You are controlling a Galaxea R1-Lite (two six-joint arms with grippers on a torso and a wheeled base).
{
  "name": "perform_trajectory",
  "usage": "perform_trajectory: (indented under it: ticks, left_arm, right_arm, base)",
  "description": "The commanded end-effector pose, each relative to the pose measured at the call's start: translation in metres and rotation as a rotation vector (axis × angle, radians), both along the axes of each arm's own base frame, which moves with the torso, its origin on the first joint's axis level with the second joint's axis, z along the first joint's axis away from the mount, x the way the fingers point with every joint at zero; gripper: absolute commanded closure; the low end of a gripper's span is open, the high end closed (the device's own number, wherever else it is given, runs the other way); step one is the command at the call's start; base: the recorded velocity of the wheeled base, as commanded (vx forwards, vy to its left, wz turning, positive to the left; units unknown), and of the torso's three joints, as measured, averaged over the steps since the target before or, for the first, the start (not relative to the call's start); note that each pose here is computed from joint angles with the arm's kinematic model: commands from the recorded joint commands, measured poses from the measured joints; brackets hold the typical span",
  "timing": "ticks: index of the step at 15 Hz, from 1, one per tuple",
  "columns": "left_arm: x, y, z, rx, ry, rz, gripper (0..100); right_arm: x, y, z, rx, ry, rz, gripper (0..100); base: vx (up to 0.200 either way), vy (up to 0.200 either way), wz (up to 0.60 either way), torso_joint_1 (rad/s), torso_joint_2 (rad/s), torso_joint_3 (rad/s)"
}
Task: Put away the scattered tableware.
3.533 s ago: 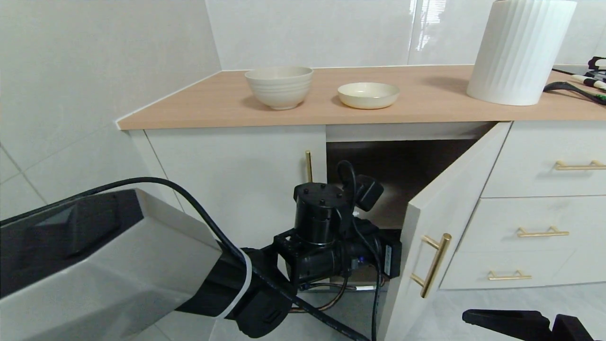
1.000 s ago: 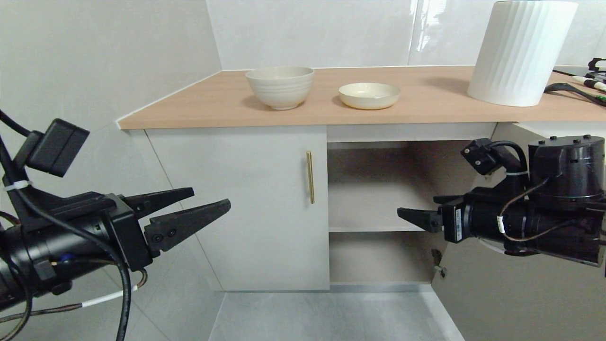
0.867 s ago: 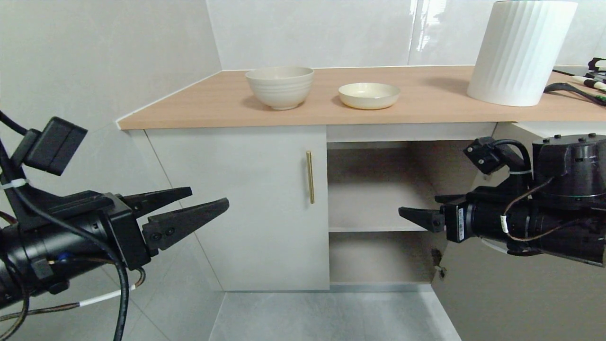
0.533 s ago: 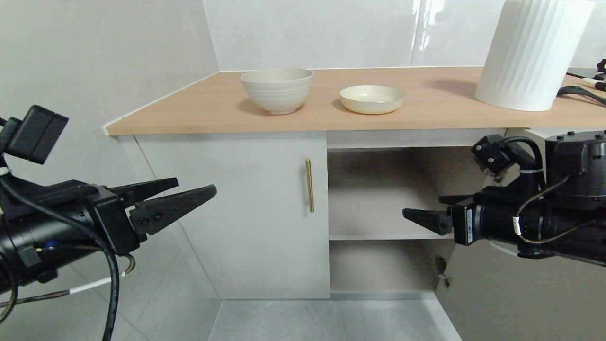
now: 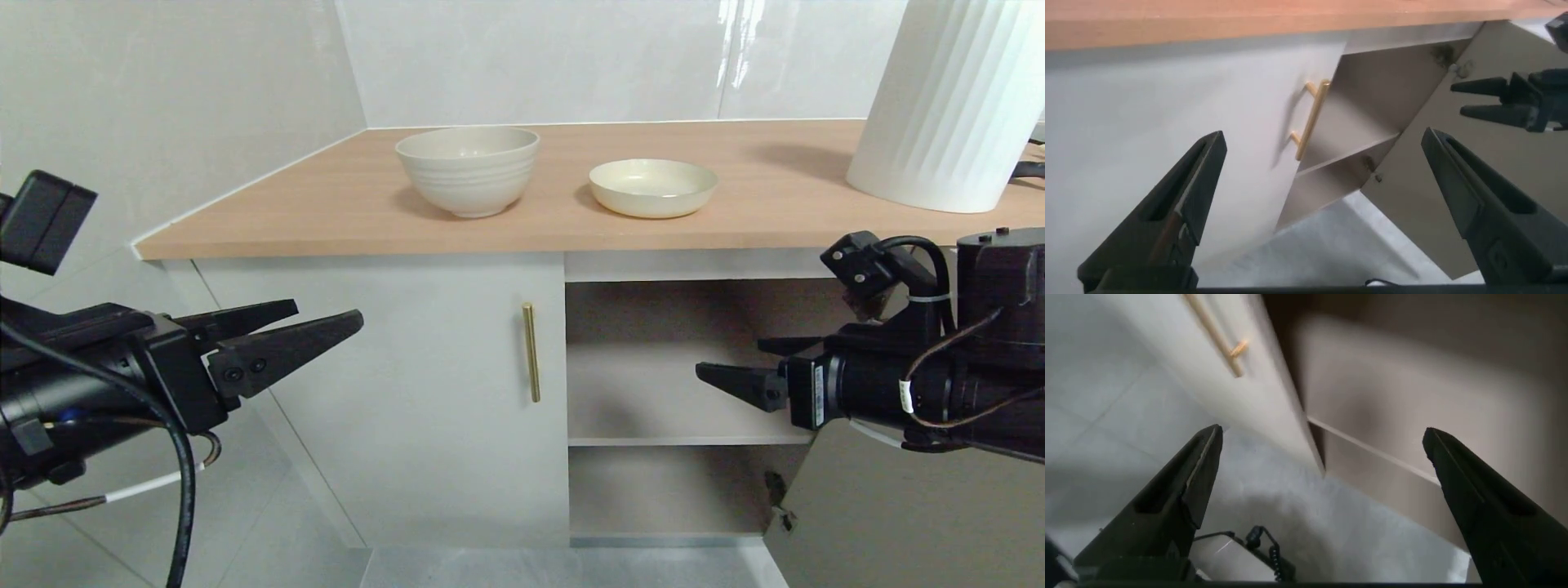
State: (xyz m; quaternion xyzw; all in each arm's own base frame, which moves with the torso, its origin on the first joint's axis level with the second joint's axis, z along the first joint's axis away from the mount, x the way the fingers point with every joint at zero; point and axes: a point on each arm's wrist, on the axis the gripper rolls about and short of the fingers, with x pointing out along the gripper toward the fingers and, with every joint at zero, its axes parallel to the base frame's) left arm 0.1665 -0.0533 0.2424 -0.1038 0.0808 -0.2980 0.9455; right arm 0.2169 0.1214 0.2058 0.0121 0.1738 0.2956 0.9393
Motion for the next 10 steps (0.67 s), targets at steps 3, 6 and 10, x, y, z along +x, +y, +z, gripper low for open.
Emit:
perform_trajectory:
  ticks: [3,6,10]
  left_arm:
    - [-0.0002,0.0,0.0002,-0.001,0.0,-0.001,0]
    - [-0.0003,0.0,-0.0003,0.0,0.001,-0.001,0]
    - [0.0002,0.0002,-0.0001,0.002,0.006,0.001,0]
  right_arm:
    - [-0.0026,-0.0016,0.0002,0.007,-0.021,0.001,0]
    - [-0.0018,-0.0016,-0.0022,0.022,-0.049,-0.001,0]
    - [-0.0004,-0.0008,-0.0051,0.02,-0.045,-0.001,0]
  base:
    - [0.0,0.0,0.0,0.0,0.0,0.0]
    - [0.0,0.0,0.0,0.0,0.0,0.0]
    - [0.0,0.0,0.0,0.0,0.0,0.0]
